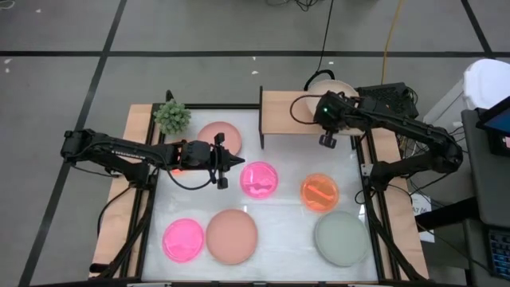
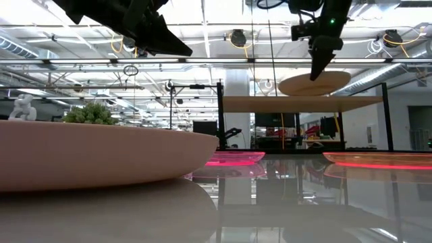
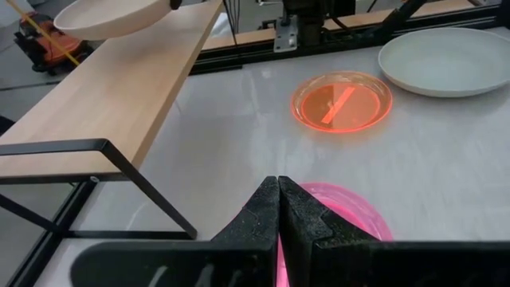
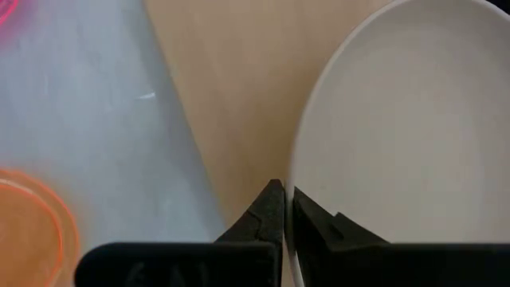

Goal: Place and stack plates onto a shelf
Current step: Put the brown plate on the shelf

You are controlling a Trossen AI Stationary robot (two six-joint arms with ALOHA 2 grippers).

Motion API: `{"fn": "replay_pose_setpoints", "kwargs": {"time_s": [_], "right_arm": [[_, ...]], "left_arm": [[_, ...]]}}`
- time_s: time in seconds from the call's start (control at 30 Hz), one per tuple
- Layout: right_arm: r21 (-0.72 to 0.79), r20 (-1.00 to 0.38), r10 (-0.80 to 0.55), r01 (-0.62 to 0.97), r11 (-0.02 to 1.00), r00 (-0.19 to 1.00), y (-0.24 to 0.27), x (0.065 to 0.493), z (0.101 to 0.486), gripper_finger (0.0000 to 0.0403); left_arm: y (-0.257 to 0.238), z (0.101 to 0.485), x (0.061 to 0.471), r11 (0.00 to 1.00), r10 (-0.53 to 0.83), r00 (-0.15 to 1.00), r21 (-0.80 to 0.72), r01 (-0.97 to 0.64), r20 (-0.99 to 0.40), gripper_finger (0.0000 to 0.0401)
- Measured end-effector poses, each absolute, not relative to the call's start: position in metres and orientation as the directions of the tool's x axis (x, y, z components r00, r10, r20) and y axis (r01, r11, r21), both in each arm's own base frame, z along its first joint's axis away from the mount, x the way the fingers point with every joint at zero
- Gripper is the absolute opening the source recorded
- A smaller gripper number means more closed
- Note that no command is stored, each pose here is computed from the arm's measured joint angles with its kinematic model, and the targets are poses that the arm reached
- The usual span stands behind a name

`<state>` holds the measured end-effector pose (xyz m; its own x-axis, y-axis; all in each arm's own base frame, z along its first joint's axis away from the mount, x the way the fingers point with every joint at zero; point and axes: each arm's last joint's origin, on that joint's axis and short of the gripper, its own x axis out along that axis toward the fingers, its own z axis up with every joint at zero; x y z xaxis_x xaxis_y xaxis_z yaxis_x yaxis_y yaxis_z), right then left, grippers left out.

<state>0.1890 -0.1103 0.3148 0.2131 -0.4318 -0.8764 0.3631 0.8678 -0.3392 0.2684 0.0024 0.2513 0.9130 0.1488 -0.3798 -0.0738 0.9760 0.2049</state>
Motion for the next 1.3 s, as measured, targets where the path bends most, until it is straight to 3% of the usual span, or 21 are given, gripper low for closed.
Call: {"fn": "replay_pose_setpoints", "kwargs": {"time_s": [0.57, 1.3], "right_arm": [[-0.386, -0.868, -0.472, 0.390, 0.836, 0.153, -0.117, 0.188, 0.282, 0.0003], [-0.353, -0.872, -0.469, 0.482, 0.802, 0.141, -0.116, 0.187, 0.281, 0.0004]], "left_arm": [[0.003, 0.251, 0.268, 0.972, 0.150, 0.913, 0.223, -0.067, -0.379, 0.0001], [0.003, 0.251, 0.268, 0.970, 0.151, 0.913, 0.234, -0.064, -0.378, 0.0001]]}}
